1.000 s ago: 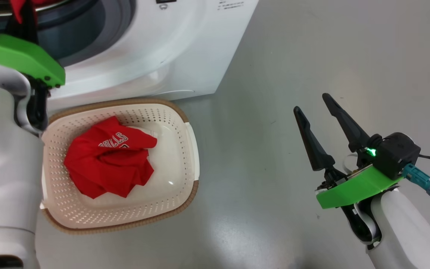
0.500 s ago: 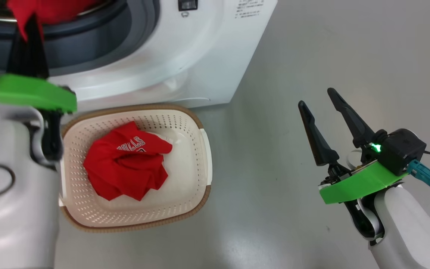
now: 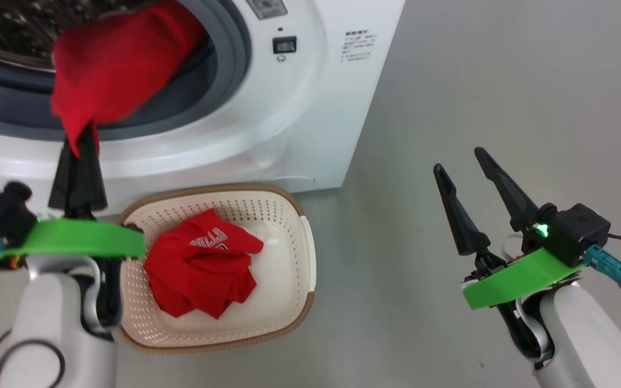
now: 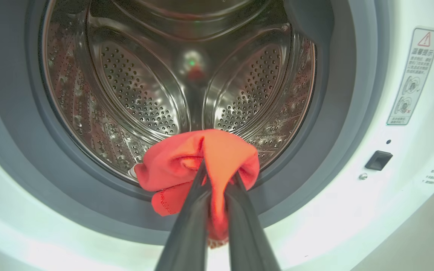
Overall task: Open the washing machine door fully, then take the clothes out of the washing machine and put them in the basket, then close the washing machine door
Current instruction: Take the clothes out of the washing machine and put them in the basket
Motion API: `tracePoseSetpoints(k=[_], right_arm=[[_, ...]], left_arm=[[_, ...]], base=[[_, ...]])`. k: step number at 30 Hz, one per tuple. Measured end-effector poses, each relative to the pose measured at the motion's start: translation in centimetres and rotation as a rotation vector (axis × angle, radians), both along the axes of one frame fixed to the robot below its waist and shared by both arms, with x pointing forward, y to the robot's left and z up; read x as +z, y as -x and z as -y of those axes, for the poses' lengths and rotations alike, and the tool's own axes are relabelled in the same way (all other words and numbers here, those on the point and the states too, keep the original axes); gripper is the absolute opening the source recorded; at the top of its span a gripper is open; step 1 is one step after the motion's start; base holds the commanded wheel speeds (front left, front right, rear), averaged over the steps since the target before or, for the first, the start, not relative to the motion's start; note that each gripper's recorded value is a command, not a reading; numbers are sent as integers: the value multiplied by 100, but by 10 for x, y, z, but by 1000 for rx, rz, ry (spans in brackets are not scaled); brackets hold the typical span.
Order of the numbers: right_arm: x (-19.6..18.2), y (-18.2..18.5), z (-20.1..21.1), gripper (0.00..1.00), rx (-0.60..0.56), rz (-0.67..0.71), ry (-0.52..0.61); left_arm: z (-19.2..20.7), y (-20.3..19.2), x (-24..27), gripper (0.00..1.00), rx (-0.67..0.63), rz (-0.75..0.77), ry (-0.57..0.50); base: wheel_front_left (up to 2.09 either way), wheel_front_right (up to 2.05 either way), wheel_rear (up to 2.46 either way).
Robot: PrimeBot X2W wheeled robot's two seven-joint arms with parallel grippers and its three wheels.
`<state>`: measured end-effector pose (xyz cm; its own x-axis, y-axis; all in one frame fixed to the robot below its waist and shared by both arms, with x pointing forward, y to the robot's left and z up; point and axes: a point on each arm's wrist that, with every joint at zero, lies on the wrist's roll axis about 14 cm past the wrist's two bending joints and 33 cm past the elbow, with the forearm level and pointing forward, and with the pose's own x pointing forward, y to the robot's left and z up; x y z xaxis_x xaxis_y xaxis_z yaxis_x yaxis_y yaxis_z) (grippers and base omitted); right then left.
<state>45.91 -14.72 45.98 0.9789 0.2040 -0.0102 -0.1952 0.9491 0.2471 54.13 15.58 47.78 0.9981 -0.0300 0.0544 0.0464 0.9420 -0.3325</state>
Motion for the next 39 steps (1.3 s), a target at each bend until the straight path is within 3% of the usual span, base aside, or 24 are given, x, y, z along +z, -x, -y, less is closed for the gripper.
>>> tracePoseSetpoints(k=[24, 34, 39], right_arm=[[38, 47, -2, 100, -10, 66, -30], [41, 53, 0, 100, -12, 72, -28], [37, 52, -1, 100, -10, 61, -26]], left_arm=[[-9, 114, 68, 0, 64, 149, 34], [-4, 130, 79, 0, 67, 172, 49], [0, 130, 53, 0, 60, 89, 71]], base=[[0, 0, 0], [0, 0, 0], [0, 0, 0]])
